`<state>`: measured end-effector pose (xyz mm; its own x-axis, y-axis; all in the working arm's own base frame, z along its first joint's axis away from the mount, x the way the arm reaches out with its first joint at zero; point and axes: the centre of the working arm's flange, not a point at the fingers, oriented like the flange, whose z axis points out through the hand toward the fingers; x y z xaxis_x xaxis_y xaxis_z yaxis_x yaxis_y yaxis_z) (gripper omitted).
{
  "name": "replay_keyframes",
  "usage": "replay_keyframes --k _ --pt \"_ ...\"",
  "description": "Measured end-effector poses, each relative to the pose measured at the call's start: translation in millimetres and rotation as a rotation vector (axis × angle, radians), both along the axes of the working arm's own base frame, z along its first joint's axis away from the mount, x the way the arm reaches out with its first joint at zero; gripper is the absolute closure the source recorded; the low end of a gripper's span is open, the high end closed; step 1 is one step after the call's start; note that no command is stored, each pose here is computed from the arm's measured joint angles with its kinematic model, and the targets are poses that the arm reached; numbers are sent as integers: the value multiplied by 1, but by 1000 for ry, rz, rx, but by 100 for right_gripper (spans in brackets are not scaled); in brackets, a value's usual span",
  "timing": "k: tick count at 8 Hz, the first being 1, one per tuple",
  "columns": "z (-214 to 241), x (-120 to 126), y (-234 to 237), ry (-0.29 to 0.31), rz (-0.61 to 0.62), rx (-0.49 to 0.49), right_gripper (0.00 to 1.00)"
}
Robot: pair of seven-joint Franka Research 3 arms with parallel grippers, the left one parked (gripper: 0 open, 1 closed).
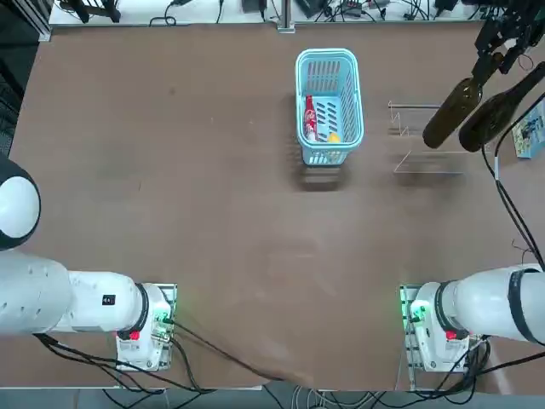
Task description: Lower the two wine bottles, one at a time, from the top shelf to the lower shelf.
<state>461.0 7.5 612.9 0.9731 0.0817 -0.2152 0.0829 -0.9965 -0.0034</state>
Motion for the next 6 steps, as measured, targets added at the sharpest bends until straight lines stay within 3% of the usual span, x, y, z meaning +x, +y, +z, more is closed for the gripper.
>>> replay_keyframes --k 4,6 --pt "-1 -1 0 6 1 -2 35" --pt "-1 -1 0 5 1 -4 37"
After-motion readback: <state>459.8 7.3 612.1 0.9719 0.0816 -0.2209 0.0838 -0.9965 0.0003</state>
